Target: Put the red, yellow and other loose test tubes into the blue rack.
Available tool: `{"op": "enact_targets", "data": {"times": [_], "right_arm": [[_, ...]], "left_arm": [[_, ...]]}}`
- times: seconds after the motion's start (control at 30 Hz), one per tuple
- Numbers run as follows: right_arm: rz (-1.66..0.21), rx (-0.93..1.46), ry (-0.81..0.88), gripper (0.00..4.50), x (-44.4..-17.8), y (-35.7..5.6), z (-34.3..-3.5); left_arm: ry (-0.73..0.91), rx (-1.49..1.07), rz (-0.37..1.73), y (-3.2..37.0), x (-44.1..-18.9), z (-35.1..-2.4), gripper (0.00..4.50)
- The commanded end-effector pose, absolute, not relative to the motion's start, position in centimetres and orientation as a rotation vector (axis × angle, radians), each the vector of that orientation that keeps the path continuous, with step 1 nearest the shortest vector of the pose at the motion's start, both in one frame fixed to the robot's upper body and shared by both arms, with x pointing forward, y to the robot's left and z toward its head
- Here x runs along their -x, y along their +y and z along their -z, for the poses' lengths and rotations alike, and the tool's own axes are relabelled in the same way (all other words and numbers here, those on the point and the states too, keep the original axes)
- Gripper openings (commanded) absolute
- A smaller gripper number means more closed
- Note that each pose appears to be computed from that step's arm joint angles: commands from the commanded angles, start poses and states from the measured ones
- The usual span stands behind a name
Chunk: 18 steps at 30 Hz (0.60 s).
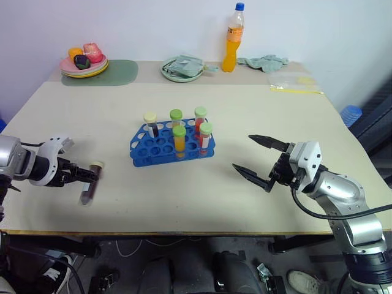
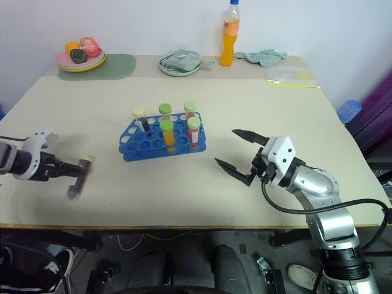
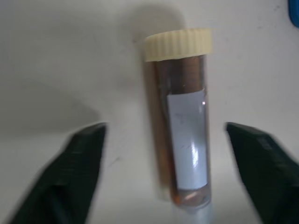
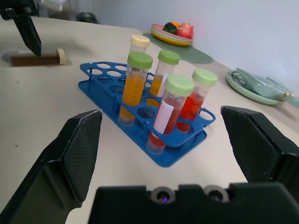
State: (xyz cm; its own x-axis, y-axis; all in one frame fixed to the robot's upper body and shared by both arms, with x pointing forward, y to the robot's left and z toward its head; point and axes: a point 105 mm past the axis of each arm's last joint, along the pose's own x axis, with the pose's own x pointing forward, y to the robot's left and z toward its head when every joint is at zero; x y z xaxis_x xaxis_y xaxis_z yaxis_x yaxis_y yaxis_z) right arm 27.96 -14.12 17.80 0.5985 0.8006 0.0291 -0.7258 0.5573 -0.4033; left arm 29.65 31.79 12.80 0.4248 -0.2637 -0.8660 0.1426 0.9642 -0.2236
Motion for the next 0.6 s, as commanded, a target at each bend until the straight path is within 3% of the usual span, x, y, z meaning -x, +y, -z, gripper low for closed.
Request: {"op": "enact_targets", "data": {"times": [0.03,0.13,0.37,0.53,0.6], "right_arm": [[-0.913,0.402,-0.278,4.50,-27.6,-13.6,-19.3],[-0.910,0.407,-0.277,4.50,-27.6,-13.7,-19.3],[-0.883,0.414,-0.269,4.50,-27.8,-14.4,-19.1],[-0.874,0.414,-0.268,4.50,-27.9,-14.5,-19.0],[-0.875,0.415,-0.271,4.50,-28.0,-14.4,-19.1]], "left_arm": [[1.058,0.128,0.232,32.1,-30.1,-14.0,2.08],[1.051,0.174,0.225,31.9,-30.2,-14.3,0.73],[0.689,0.160,0.134,33.4,-33.6,-19.2,0.68],[0.059,0.073,0.264,30.2,-36.2,-25.3,0.68],[-0.089,0.083,0.288,29.2,-36.1,-26.3,0.68]]}}
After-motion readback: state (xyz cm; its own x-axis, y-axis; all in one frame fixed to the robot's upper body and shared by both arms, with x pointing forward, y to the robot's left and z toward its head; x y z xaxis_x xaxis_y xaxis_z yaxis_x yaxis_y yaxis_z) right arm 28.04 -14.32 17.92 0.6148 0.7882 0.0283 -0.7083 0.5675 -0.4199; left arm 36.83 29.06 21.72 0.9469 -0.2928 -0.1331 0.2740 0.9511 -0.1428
